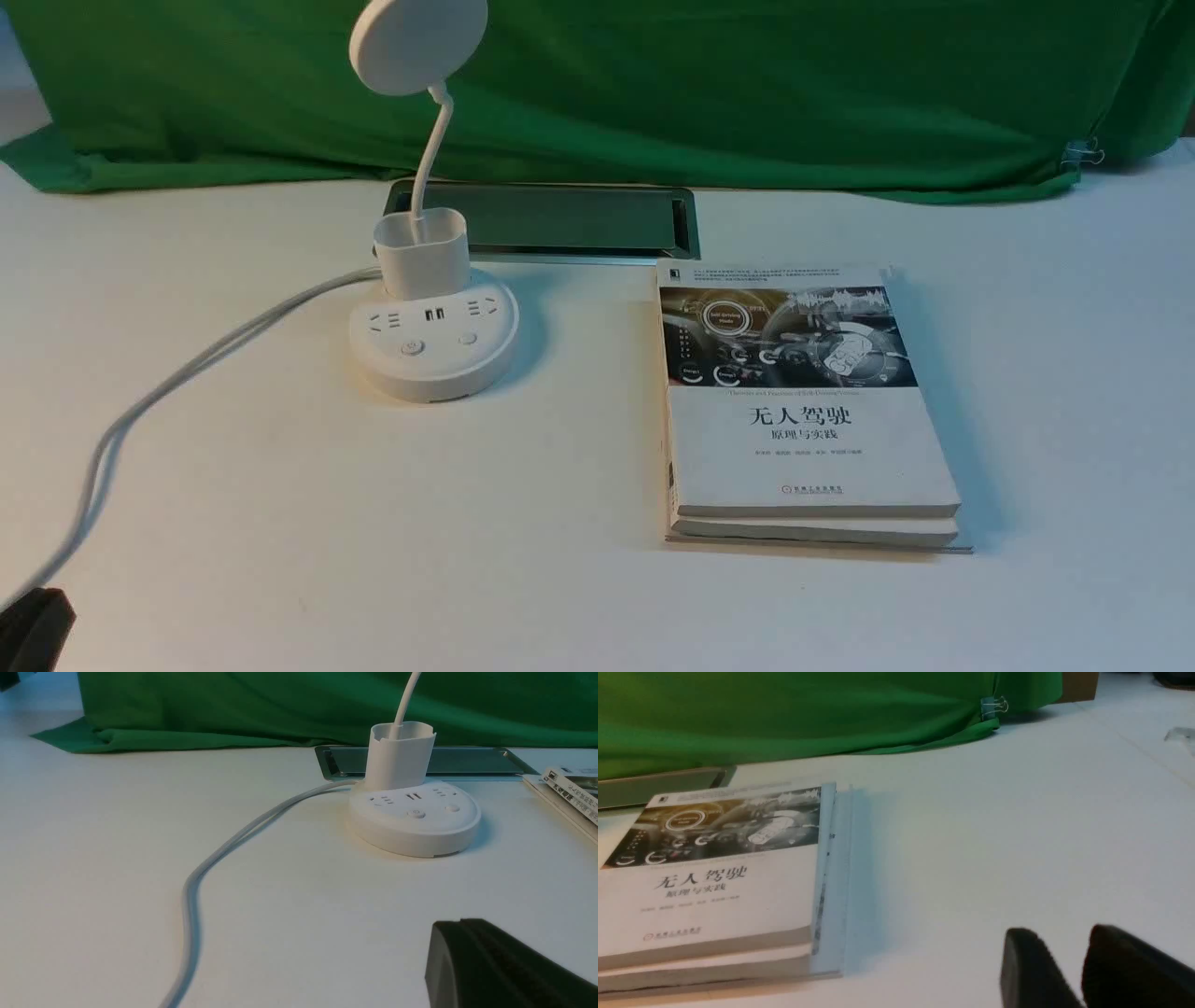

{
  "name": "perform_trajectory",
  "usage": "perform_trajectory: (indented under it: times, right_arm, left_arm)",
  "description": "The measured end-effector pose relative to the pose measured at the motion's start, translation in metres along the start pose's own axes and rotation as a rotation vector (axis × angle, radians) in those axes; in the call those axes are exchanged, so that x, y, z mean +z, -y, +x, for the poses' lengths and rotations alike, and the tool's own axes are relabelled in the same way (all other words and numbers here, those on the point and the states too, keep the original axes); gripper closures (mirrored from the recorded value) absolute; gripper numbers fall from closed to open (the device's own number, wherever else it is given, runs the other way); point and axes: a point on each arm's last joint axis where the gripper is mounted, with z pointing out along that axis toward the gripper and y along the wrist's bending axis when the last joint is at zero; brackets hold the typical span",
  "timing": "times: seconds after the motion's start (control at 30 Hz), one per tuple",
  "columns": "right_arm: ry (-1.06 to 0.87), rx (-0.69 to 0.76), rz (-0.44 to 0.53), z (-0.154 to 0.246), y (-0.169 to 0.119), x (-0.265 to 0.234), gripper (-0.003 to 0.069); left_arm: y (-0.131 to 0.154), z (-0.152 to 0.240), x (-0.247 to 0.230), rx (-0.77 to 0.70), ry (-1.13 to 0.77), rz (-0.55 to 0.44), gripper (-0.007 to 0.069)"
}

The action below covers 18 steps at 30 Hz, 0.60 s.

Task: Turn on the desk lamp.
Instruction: Use the left arm to press the button switch on the lamp holder

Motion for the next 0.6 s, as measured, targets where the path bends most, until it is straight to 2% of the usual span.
perform_trajectory:
  times: [0.6]
  right_arm:
    - [-0.001,-0.001,0.000,0.0001,0.0000,0.0000,0.0419]
  left_arm:
    - [-0.0002,0.0000,0.0000,0.008,0.000,-0.002,0.0624]
